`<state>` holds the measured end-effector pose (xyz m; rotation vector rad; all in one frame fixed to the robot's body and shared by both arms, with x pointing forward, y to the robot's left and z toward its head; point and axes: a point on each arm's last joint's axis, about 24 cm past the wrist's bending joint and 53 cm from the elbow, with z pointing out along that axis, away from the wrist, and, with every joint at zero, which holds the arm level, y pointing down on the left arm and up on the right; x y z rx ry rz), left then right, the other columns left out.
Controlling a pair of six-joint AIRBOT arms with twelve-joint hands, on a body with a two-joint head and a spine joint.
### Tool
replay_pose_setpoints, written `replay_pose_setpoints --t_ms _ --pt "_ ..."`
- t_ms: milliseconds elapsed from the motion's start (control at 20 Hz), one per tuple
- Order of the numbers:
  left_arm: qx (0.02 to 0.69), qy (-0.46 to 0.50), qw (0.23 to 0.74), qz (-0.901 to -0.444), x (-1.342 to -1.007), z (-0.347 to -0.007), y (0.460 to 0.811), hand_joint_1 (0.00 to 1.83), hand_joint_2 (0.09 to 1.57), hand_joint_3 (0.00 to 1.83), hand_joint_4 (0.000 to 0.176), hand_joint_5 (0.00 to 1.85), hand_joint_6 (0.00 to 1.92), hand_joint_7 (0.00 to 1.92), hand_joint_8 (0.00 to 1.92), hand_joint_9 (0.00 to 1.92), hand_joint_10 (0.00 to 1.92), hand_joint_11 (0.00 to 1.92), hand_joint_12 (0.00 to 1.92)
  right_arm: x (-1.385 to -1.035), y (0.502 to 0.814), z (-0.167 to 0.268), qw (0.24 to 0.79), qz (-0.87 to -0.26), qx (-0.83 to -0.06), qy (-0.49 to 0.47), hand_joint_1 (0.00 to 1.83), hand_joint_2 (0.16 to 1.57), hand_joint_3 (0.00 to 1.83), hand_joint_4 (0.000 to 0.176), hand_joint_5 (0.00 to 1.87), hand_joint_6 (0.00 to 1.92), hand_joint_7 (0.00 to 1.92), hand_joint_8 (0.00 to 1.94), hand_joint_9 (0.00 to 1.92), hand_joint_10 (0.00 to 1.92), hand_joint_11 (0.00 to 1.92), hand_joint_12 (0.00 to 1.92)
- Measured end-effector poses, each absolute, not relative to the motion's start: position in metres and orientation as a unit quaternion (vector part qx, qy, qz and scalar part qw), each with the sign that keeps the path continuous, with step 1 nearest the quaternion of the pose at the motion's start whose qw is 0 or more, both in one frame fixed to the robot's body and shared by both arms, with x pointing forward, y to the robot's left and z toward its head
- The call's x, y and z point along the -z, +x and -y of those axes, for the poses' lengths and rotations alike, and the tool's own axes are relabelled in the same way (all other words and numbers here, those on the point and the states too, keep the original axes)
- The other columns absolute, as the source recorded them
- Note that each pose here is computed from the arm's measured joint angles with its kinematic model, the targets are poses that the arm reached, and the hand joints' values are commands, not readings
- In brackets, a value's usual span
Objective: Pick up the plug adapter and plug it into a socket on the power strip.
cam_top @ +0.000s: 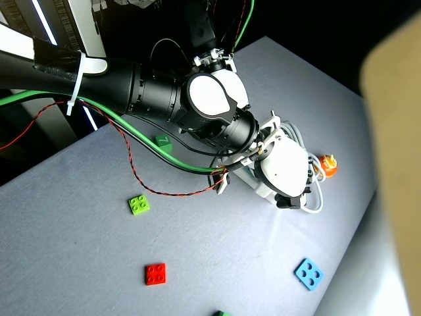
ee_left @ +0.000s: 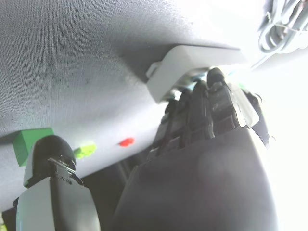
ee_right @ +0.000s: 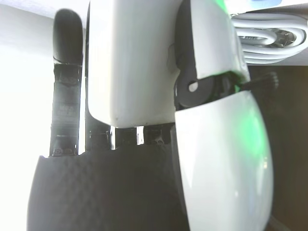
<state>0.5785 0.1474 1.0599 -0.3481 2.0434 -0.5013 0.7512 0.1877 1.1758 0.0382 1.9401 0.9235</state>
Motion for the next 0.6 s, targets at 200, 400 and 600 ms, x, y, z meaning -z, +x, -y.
replay_pose_setpoints --t_ms 200,400,600 --pt "0.206 -0.143 0.483 -0.839 -1.0599 -0.1474 0.5785 0.3 0.96 0.0 0.0 0.0 0.0 0.0 0.0 0.0 0.0 0.0 0.0 -1.1765 0.7503 -0.1884 0.471 -0.793 -0.385 0.015 1.11 1.01 0.0 0.0 0.88 0.04 0.98 0.0 0.95 0.0 0.49 1.07" --pt "0.207 -0.141 0.484 -0.839 -1.0601 -0.1466 0.5785 0.31 0.95 0.0 0.0 0.0 0.0 0.0 0.0 0.0 0.0 0.0 0.0 -1.1783 0.7499 -0.1873 0.47 -0.791 -0.391 0.012 1.09 1.01 0.0 0.0 0.82 0.0 0.9 0.0 0.88 0.0 0.43 1.07" --pt "0.207 -0.141 0.483 -0.839 -1.06 -0.146 0.578 0.32 0.96 0.0 0.0 0.0 0.0 0.0 0.0 0.0 0.0 0.0 0.0 -1.1821 0.7514 -0.1826 0.472 -0.789 -0.393 0.011 1.07 1.01 0.0 0.0 0.78 0.0 0.84 0.0 0.82 0.0 0.36 1.11"
